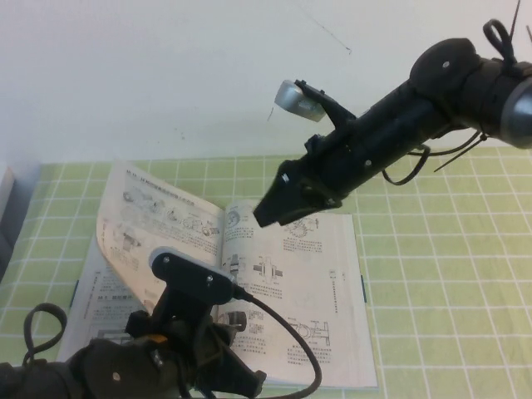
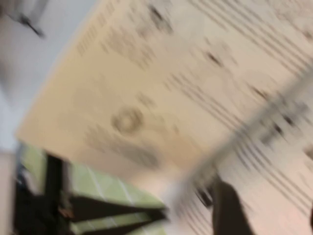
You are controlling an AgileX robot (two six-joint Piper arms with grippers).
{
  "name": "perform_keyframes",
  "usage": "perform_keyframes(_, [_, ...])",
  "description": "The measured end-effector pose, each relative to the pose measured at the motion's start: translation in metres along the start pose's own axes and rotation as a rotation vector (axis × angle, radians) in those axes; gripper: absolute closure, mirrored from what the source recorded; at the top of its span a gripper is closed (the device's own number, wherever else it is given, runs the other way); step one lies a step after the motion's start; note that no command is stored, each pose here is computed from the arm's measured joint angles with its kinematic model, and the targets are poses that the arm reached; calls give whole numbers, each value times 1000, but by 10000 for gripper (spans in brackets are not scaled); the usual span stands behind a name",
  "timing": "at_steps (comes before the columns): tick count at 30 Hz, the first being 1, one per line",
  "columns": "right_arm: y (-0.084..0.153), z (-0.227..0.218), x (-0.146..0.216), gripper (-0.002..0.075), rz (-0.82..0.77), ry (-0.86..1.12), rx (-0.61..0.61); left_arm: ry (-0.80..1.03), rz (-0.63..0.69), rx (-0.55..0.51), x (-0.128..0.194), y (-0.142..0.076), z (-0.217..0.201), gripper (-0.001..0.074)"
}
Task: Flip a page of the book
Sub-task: Open the closed book
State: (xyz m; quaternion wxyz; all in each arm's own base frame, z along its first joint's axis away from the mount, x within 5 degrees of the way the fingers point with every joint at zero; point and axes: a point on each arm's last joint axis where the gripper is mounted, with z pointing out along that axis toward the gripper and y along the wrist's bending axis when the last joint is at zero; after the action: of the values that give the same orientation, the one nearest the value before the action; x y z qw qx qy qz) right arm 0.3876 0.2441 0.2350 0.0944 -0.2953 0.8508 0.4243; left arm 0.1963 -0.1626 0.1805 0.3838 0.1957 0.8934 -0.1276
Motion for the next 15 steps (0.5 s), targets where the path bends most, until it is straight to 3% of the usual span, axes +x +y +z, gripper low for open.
perform_keyframes(6, [-13, 11, 18, 641, -87, 212, 212, 9, -102, -18, 1, 2, 0, 738])
perform_keyframes(11, [-22, 41, 27, 717, -112, 298, 250, -30, -110, -46, -4, 5, -6, 738])
perform_keyframes(15, [-28, 62, 34, 726, -142, 352, 283, -66, -114, -158, -7, 16, -8, 738])
